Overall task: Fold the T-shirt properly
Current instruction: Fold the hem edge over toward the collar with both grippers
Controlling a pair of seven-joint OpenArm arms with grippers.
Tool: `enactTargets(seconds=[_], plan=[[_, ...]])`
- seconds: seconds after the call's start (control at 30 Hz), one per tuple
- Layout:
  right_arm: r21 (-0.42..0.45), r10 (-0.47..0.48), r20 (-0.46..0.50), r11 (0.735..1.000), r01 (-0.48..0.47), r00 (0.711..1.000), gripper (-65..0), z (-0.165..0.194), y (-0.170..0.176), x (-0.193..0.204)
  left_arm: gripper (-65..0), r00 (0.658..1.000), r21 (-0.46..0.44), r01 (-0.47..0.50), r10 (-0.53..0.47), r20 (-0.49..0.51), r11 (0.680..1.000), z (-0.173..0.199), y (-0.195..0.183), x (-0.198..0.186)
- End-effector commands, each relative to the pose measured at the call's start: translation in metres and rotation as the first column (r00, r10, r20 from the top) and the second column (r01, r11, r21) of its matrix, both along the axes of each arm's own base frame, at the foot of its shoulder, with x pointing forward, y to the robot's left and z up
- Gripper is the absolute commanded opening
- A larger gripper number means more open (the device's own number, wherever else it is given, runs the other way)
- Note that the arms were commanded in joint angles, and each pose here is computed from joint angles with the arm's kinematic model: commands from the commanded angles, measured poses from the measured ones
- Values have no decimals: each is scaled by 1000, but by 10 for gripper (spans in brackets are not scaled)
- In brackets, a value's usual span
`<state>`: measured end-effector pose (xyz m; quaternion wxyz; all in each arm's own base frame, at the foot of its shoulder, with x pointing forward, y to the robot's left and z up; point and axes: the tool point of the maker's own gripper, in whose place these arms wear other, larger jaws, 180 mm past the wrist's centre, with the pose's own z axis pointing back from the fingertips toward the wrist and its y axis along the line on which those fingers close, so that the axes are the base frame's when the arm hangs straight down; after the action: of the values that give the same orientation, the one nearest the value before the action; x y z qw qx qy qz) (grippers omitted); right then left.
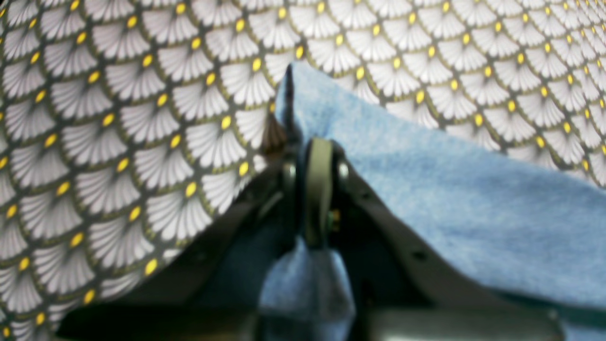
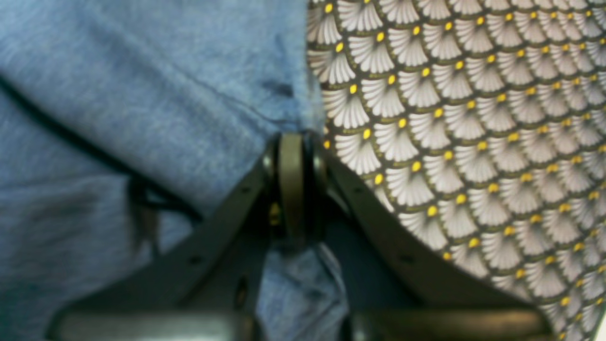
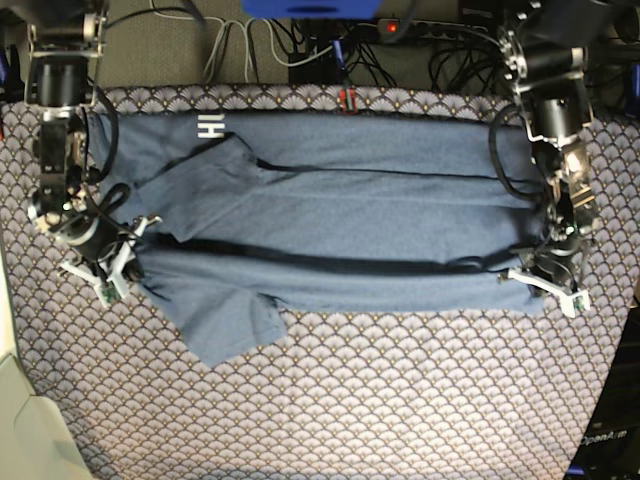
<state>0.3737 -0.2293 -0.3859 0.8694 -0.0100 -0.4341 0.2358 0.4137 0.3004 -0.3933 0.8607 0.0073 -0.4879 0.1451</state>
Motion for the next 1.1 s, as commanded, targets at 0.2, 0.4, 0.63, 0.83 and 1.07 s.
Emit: enactTargets(seconds=[0.2,0.4,0.63,0.83,1.07], plan=[[-37,-18,124,999,23,992,-650,46,-15,-16,-647,997,-20,39,-37,71,999,36,-7,-16],[-66,-4,118,998,12,993,-650,47,-13,-53,-647,996,-15,23,-21,82,1000,48,-1,-48],[-15,17,74,1000,-15,997,-650,37,0,-90,-647,996,-21,-51,52,76,998,44,16,-79],[0,36,42,999,-36,998,-650,32,9,-114,-647,997,10,-50,49,58,999,44,20,-99],[-5,52,7,999,-52,999,-650,26,13,-134,-647,997,38,-70,68,48,997,46,29,-122]])
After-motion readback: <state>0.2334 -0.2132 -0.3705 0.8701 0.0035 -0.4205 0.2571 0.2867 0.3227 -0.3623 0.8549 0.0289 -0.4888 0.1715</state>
